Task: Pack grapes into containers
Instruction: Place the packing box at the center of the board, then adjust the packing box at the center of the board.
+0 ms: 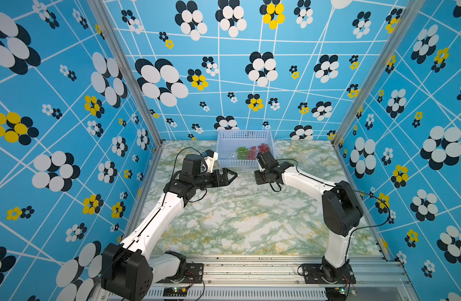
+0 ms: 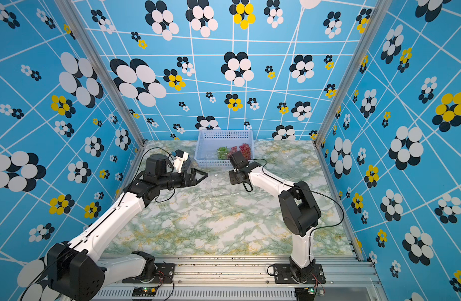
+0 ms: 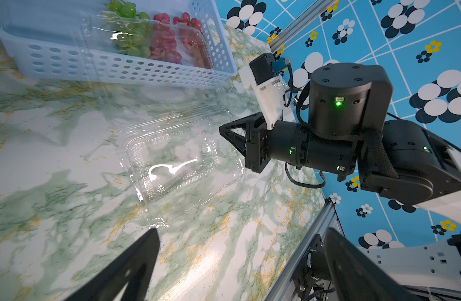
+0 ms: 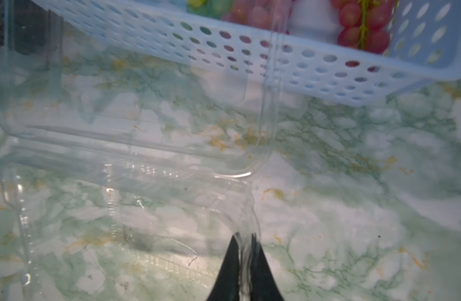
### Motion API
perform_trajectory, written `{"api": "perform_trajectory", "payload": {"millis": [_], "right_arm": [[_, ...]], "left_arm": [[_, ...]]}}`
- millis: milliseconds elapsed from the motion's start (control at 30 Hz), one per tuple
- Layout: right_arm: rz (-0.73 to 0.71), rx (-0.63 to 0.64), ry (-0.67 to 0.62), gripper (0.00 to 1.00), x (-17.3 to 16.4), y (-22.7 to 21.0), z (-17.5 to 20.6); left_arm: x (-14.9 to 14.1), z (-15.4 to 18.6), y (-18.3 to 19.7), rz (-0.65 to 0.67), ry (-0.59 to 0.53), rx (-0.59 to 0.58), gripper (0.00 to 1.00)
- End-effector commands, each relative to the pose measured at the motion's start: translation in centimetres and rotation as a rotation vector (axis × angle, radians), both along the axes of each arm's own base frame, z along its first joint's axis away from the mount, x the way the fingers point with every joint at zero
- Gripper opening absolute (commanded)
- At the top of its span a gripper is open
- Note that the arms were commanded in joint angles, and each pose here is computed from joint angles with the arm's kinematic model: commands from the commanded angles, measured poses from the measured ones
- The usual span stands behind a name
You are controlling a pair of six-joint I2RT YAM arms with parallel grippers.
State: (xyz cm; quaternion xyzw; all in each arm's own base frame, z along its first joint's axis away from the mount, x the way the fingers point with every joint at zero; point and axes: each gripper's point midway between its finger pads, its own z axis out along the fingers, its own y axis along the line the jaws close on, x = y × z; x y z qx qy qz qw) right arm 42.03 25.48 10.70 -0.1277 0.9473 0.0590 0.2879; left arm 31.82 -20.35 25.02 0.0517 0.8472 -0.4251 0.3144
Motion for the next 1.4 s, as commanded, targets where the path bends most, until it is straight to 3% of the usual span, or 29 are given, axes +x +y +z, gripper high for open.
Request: {"api": "perform_trajectory", "payload": {"millis": [0, 67, 167, 300, 500, 600, 733, 900, 1200, 1367], "right_arm": [[-0.009, -0.084, -0.001, 0.25, 0.1, -1.1, 0.7], [-0.039, -0.086, -0.015, 0.38, 0.1, -1.6, 1.6], [-0.106, -0.072, -0.035, 0.48, -0.2, -2.6, 3.3], [-0.215, -0.008, -0.045, 0.75, -1.4, -3.8, 5.1], [-0.367, 0.216, 0.032, 0.89, -4.8, -3.9, 6.0], [-0.428, 0.284, 0.067, 0.93, -7.0, -3.4, 5.0], [-0.494, 0.265, 0.141, 0.96, -9.2, -3.8, 2.3], [-0.482, 0.315, 0.205, 0.96, -11.4, -1.2, -0.2], [-0.487, 0.346, 0.264, 0.94, -11.0, 2.0, -4.1], [-0.501, 0.314, 0.257, 0.83, -10.8, 1.6, -5.4]], "left_arm": [[0.0, -0.4, 0.2, 0.000, 0.009, -0.002, 1.00], [0.0, -0.3, 0.2, 0.001, 0.007, 0.000, 1.00], [0.0, -0.5, 0.3, 0.004, 0.010, 0.003, 0.99], [0.0, -0.4, 0.3, 0.004, 0.009, 0.005, 1.00], [0.0, -0.1, 0.5, 0.011, 0.001, 0.005, 0.99], [0.0, 0.0, 0.5, 0.013, 0.002, 0.002, 1.00], [-0.1, 0.1, 0.6, 0.012, 0.000, -0.002, 0.99], [-0.2, 0.3, 0.6, 0.012, -0.003, -0.006, 1.00], [-0.5, 0.6, 0.4, 0.004, -0.008, -0.017, 0.99], [-0.4, 0.6, 0.4, 0.002, -0.006, -0.020, 0.99]]}}
